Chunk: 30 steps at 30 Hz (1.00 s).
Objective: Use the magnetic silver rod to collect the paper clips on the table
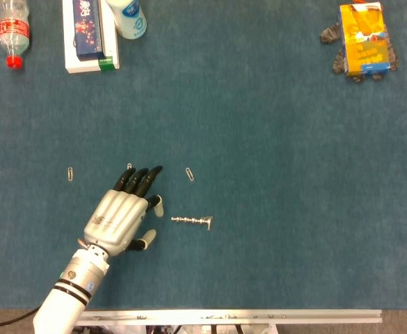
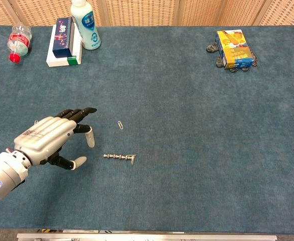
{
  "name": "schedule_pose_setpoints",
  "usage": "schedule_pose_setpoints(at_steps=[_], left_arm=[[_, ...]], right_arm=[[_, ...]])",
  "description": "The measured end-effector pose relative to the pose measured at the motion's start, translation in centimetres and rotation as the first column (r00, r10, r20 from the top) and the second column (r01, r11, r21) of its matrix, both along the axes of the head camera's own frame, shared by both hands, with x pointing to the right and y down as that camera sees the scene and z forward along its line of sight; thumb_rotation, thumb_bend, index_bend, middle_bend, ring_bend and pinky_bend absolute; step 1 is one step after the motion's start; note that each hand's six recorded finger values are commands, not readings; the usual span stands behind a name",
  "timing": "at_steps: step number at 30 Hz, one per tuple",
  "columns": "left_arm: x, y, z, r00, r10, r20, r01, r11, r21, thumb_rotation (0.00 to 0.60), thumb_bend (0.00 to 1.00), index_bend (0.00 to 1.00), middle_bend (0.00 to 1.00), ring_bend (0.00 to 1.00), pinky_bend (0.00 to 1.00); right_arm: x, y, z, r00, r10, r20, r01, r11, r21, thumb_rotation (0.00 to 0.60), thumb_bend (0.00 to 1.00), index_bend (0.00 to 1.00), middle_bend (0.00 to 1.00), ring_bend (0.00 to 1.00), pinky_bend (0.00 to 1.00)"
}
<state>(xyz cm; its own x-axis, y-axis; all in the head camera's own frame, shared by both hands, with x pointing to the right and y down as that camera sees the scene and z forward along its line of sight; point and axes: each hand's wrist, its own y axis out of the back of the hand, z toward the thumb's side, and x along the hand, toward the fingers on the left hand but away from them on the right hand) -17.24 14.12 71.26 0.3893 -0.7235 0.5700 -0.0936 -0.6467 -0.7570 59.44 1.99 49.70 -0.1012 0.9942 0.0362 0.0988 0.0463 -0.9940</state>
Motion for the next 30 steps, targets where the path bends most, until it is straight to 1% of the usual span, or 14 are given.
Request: schedule_pose_setpoints(at_steps=[8,16,30], left_arm=[[1.0,-0.2,0.8,1.0,0.009,0.0,-0.009,1.0,-0.003,0.6,0.3,0.43,0.01,0.0,0.0],[1.1,-0.5,1.9,1.0,0.01,0.023,-0.009,1.0,-0.013,0.6,0.3,0.43,0.01,0.0,0.0],[2.0,-0.6,2.6,0.999,0.013,0.032,-0.012,1.0,-0.026,0.6,0.3,0.43,0.01,0.0,0.0]], right_arm=[[0.8,0.2,0.0,1.0,0.015,0.008,-0.015,1.0,0.002,0.6,0.37,0.24,0.16,0.0,0.01],[1.4,0.2,0.2,1.0,0.025,0.011,-0.025,1.0,-0.003,0.6,0.37,0.24,0.16,0.0,0.01],[1.9,0.4,0.2,0.999,0.036,0.019,-0.036,0.999,0.0,0.6,0.37,0.24,0.16,0.0,0.01]])
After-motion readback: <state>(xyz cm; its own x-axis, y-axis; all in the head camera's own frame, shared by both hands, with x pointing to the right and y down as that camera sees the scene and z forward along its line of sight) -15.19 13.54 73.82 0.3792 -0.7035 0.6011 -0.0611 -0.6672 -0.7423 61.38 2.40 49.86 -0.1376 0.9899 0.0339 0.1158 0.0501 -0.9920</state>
